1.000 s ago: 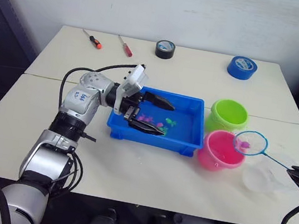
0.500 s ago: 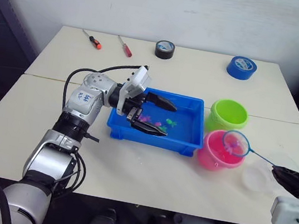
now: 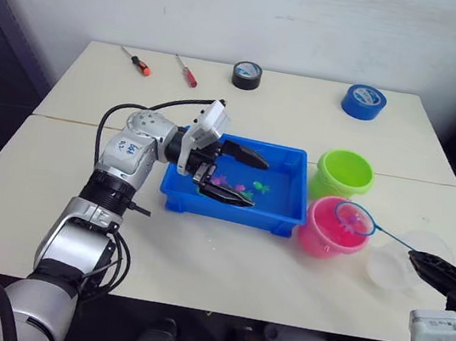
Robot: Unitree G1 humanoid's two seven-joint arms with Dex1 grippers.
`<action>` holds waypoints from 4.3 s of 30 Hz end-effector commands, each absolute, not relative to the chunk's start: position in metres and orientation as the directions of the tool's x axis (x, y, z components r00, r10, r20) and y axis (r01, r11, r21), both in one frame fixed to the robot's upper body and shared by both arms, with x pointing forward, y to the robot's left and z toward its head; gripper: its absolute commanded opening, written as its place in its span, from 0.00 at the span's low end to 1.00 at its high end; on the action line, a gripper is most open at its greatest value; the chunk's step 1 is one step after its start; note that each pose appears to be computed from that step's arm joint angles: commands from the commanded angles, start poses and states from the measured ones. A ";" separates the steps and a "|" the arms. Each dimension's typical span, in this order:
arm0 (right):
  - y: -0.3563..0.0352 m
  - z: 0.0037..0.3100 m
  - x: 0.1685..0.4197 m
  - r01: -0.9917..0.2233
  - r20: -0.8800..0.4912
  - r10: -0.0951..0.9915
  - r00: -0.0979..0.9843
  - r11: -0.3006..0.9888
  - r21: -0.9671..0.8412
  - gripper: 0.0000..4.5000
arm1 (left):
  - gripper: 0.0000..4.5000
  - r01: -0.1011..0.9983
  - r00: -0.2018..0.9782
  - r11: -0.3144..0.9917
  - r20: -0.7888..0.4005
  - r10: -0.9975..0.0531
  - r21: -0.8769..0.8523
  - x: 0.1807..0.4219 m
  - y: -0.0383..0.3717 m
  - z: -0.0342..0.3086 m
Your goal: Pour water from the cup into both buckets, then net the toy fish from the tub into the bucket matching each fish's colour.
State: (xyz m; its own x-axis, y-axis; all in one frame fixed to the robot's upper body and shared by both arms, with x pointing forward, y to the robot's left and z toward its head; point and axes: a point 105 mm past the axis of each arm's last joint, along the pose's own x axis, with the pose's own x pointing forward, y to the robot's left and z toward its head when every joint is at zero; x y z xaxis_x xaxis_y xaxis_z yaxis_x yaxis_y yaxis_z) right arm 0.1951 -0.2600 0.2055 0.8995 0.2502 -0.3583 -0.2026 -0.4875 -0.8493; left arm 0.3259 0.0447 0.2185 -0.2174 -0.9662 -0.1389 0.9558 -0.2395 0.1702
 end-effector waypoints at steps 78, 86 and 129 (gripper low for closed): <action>-0.240 0.219 0.205 -0.156 -0.263 0.389 0.883 -0.286 -0.945 0.00 | 0.99 0.953 -0.147 -0.181 -0.152 -0.977 0.242 0.331 0.054 0.222; -0.209 0.242 0.235 -0.426 -0.223 0.526 0.821 0.304 -0.852 0.00 | 0.99 0.984 0.006 -0.031 -0.210 -0.978 0.173 0.341 0.098 0.204; -0.128 0.183 0.349 -0.654 -0.350 0.644 0.680 0.316 -0.688 0.00 | 0.99 0.935 0.343 0.304 -0.244 -0.907 0.183 0.322 0.158 0.202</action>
